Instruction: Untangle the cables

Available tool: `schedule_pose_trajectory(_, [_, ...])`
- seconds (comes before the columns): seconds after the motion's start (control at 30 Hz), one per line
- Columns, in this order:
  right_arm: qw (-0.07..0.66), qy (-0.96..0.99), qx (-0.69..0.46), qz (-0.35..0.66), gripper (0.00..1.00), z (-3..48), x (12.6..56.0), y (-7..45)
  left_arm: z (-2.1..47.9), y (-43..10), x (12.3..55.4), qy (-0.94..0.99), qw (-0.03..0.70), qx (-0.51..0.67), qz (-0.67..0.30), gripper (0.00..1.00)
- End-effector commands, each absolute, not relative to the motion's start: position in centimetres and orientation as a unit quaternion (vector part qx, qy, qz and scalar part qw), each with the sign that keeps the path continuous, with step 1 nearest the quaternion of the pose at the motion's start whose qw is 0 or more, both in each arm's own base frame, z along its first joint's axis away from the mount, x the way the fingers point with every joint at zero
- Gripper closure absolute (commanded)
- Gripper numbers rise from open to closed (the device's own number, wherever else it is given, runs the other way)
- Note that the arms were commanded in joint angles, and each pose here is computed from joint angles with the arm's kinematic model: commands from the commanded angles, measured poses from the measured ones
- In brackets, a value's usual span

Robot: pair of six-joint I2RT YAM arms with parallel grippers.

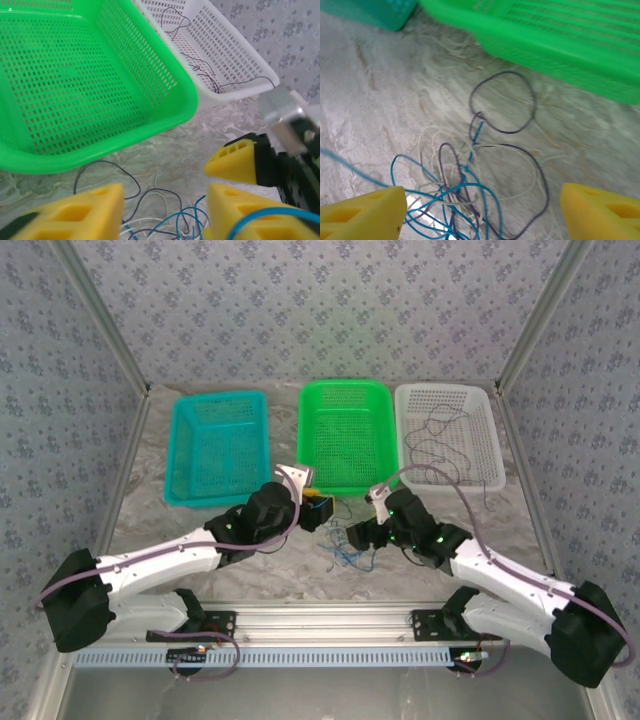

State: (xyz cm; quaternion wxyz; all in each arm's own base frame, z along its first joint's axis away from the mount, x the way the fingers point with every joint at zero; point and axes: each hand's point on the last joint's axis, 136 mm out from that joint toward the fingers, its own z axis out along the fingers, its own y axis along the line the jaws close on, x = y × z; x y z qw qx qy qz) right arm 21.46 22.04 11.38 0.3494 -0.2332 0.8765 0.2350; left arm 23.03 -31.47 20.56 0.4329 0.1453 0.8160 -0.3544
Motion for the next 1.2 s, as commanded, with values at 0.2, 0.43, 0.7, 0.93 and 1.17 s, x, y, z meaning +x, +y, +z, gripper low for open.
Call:
schedule_pose_trajectory(0.2, [0.41,0.816,-0.318,0.256,0.11,13.3,22.4,28.7,23.0,-31.8,23.0,0.79,0.446,0.128,-0.401,0.68])
schedule_pose_trajectory(0.43, [0.399,0.815,-0.343,0.244,0.23,12.3,23.1,31.1,24.4,-31.8,22.8,0.776,0.453,0.127,-0.419,0.7])
schedule_pose_trajectory(0.7, [0.405,0.81,-0.329,0.269,1.0,15.7,23.0,31.4,23.6,-29.0,23.5,0.785,0.465,0.089,-0.4,0.34])
schedule_pose_trajectory(0.93, [0.424,0.811,-0.28,0.291,1.0,21.6,23.8,29.0,23.0,-26.7,23.2,0.791,0.479,0.103,-0.367,0.01])
schedule_pose_trajectory(1.17, [0.425,0.798,-0.248,0.347,1.0,25.9,23.3,28.4,21.1,-26.2,21.1,0.776,0.484,0.169,-0.369,0.0])
